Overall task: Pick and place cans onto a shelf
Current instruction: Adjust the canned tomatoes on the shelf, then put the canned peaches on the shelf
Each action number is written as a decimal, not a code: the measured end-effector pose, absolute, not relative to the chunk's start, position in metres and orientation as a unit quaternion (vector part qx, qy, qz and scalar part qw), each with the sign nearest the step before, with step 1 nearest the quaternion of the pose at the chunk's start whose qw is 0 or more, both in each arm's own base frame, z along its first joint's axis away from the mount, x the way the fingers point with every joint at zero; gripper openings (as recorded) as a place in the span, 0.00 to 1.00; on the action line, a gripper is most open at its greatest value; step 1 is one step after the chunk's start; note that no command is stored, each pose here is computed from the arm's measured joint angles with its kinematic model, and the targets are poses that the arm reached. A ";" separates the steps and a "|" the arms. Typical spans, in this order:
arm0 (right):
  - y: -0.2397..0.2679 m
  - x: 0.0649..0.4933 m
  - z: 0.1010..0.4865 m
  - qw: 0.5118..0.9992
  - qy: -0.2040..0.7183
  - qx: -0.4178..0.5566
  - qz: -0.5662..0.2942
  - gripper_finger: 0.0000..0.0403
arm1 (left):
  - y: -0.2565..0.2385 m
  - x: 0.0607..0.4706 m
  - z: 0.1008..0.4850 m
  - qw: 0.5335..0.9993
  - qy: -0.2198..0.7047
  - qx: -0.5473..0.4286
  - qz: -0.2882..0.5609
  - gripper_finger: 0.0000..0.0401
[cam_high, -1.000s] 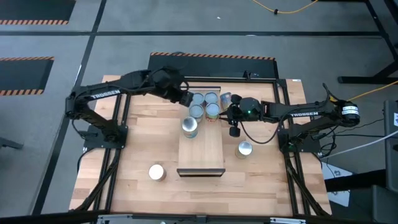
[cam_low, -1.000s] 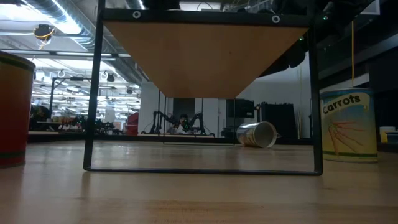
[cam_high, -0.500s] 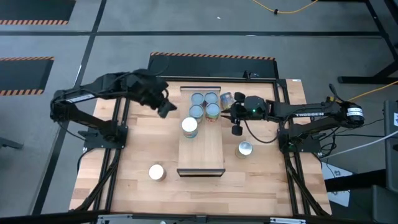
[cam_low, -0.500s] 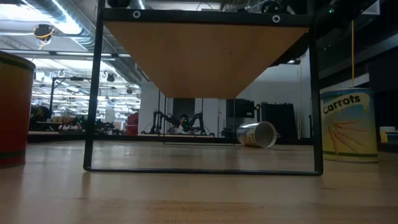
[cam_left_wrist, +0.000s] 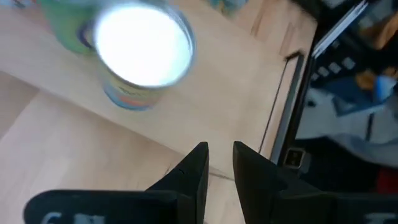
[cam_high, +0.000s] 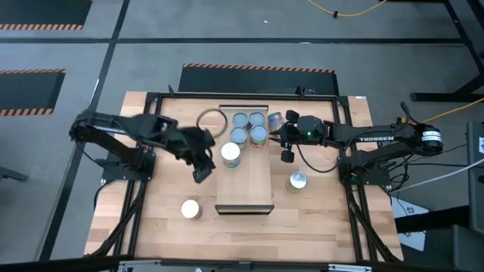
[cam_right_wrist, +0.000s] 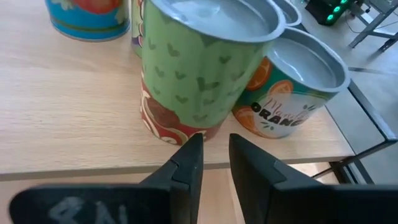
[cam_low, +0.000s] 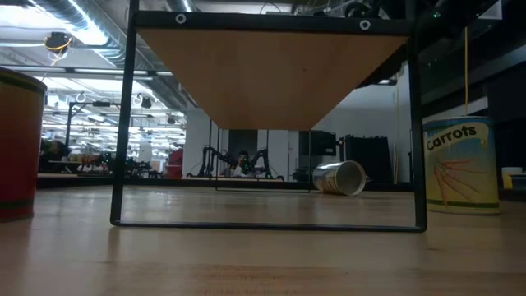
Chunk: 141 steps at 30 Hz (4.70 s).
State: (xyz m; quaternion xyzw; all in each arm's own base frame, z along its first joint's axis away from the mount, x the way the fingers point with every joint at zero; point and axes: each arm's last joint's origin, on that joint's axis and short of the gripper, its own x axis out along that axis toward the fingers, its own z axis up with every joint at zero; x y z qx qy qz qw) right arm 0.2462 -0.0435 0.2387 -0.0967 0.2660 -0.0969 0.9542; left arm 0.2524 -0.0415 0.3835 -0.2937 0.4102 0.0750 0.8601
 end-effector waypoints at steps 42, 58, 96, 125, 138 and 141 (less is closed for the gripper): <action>-0.043 0.247 0.240 0.956 0.260 -0.096 -0.096 0.21 | -0.029 0.315 0.333 0.875 0.452 -0.146 0.097 0.17; -0.043 0.247 0.240 0.956 0.259 -0.096 -0.097 0.21 | -0.030 0.319 0.335 0.888 0.434 -0.129 0.083 0.17; -0.144 0.206 0.314 0.937 0.269 -0.012 -0.224 0.21 | -0.133 0.252 0.334 0.834 0.520 -0.155 0.102 0.17; -0.170 0.201 0.267 0.854 0.474 0.171 -0.129 0.21 | -0.133 0.252 0.334 0.838 0.513 -0.148 0.111 0.17; -0.135 0.208 0.197 0.841 0.512 0.141 -0.103 0.21 | -0.132 0.253 0.334 0.842 0.506 -0.142 0.121 0.17; -0.131 0.209 0.185 0.832 0.519 0.100 -0.165 0.21 | -0.132 0.253 0.334 0.842 0.506 -0.142 0.120 0.17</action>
